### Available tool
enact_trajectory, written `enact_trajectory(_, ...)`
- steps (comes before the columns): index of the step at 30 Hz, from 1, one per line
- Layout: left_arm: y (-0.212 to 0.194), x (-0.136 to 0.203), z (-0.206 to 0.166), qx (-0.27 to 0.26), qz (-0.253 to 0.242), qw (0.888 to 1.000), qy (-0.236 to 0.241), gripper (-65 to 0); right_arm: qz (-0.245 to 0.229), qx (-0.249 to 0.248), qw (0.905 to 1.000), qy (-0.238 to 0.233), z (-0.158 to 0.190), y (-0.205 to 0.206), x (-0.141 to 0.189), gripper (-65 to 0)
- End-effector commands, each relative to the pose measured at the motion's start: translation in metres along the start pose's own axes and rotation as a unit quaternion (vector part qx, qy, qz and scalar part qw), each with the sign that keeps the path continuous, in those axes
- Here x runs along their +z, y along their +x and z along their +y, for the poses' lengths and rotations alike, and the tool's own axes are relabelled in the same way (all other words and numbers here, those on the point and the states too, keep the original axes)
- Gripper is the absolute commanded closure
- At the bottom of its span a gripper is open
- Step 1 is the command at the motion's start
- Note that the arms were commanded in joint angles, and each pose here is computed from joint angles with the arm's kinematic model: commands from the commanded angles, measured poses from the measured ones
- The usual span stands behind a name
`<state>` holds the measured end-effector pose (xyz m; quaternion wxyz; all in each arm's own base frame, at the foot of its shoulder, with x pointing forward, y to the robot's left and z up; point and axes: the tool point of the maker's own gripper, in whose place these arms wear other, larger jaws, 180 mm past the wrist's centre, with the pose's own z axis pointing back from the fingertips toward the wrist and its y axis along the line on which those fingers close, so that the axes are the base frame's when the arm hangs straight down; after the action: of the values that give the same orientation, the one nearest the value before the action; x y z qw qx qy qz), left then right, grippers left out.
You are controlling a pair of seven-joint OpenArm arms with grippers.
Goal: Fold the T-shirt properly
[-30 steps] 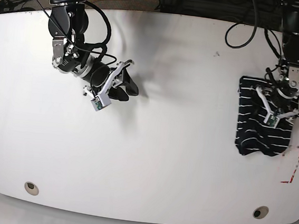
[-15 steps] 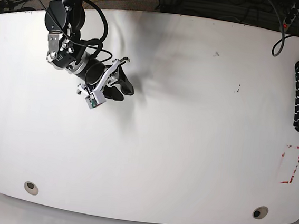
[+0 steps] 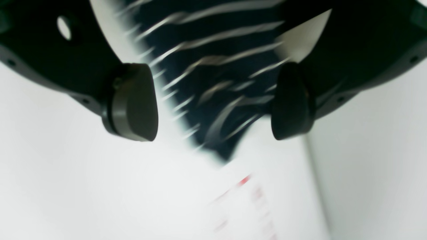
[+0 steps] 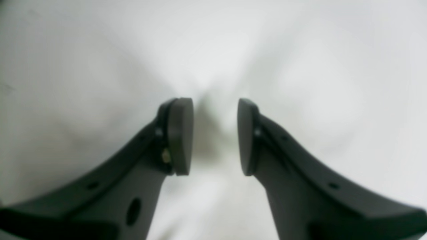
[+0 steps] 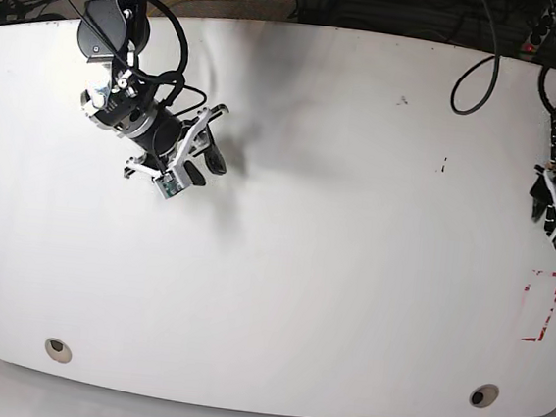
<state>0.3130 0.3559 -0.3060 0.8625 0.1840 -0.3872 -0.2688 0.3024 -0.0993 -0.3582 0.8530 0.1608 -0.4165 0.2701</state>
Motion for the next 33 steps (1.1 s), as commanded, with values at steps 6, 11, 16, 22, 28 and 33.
enact_trajectory(6, 0.096, -0.02, -0.083, 0.08, -0.201, 0.976, -0.027, -47.4, -0.102, 0.052, 0.9833, -0.141, -0.038, 0.013, 0.008, -20.5)
enact_trajectory(11, 0.105, -0.022, -0.118, 0.135, -0.238, 0.961, -0.025, -47.1, -0.159, 0.035, 0.9682, -0.19, -0.06, 0.002, 0.024, -20.5)
enact_trajectory(16, 0.097, -0.012, -0.152, 0.163, -0.234, 0.958, -0.045, -47.1, -0.151, -0.01, 0.9658, -0.211, -0.068, -0.032, 0.045, -20.3)
enact_trajectory(22, 0.072, 0.022, -0.191, 0.19, -0.209, 0.957, -0.066, -47.1, -0.121, -0.051, 0.9684, -0.212, -0.056, -0.078, 0.077, -20.3)
enact_trajectory(28, 0.046, 0.071, -0.228, 0.206, -0.177, 0.958, -0.092, -47.1, -0.1, -0.089, 0.9682, -0.212, -0.037, -0.111, 0.113, -20.3)
enact_trajectory(33, 0.014, 0.109, -0.258, 0.219, -0.125, 0.96, -0.12, -47.1, -0.062, -0.121, 0.9691, -0.206, -0.02, -0.146, 0.141, -20.3)
